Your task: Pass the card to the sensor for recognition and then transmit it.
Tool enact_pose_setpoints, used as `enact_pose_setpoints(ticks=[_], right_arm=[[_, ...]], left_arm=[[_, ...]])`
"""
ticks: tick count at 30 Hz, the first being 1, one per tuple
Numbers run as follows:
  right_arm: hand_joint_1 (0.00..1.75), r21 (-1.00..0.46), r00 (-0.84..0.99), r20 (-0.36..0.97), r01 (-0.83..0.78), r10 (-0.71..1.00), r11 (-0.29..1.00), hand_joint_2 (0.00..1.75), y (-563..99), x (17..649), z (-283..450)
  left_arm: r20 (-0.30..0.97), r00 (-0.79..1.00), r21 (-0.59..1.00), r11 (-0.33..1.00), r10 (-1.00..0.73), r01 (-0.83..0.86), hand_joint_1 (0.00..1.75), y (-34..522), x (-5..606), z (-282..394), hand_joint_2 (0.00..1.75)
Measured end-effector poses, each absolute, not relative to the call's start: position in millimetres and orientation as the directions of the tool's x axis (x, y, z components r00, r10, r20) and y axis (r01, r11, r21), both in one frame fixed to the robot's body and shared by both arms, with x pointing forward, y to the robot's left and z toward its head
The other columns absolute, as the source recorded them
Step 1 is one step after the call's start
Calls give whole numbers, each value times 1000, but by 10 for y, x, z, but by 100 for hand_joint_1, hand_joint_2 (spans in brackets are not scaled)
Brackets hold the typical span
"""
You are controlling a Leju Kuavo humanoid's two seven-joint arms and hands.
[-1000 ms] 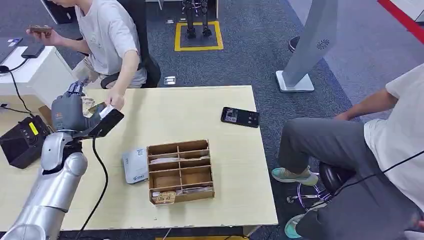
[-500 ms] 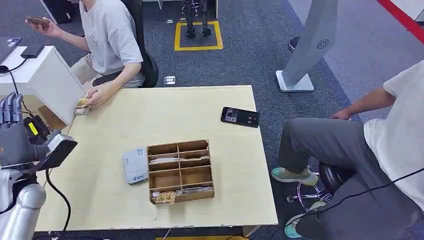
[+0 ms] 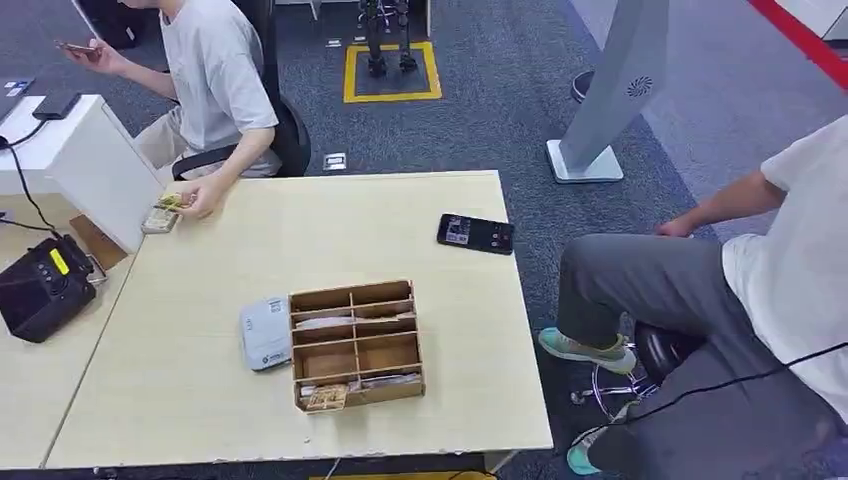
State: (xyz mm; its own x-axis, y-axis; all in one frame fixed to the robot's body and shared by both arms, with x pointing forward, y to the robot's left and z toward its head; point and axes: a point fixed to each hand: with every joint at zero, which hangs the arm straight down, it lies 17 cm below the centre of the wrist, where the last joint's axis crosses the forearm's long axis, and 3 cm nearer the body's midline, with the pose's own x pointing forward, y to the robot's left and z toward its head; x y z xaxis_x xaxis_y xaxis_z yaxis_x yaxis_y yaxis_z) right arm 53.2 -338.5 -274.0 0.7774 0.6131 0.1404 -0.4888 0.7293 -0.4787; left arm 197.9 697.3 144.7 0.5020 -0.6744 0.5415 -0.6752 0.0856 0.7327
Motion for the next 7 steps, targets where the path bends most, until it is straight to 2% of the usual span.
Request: enact_pose_setpoints(ticks=[2,4,7], right_arm=[[0,-488,773,163,-477,613,731,175,-3390,606,-2725],[0,-497,769,177,-469,614,730,175,-3392,675,-2712],[0,-501,769,181,-464,613,731,175,-3400,690,-2706]], left_arm=[[630,634,719,28,-448,-694,0,7307,1359,881,175],[631,713,737,-49,-306,-674,0,7323,822,551,175],[633,756,762,-40,-166,-647,0,7228,537,138,175]])
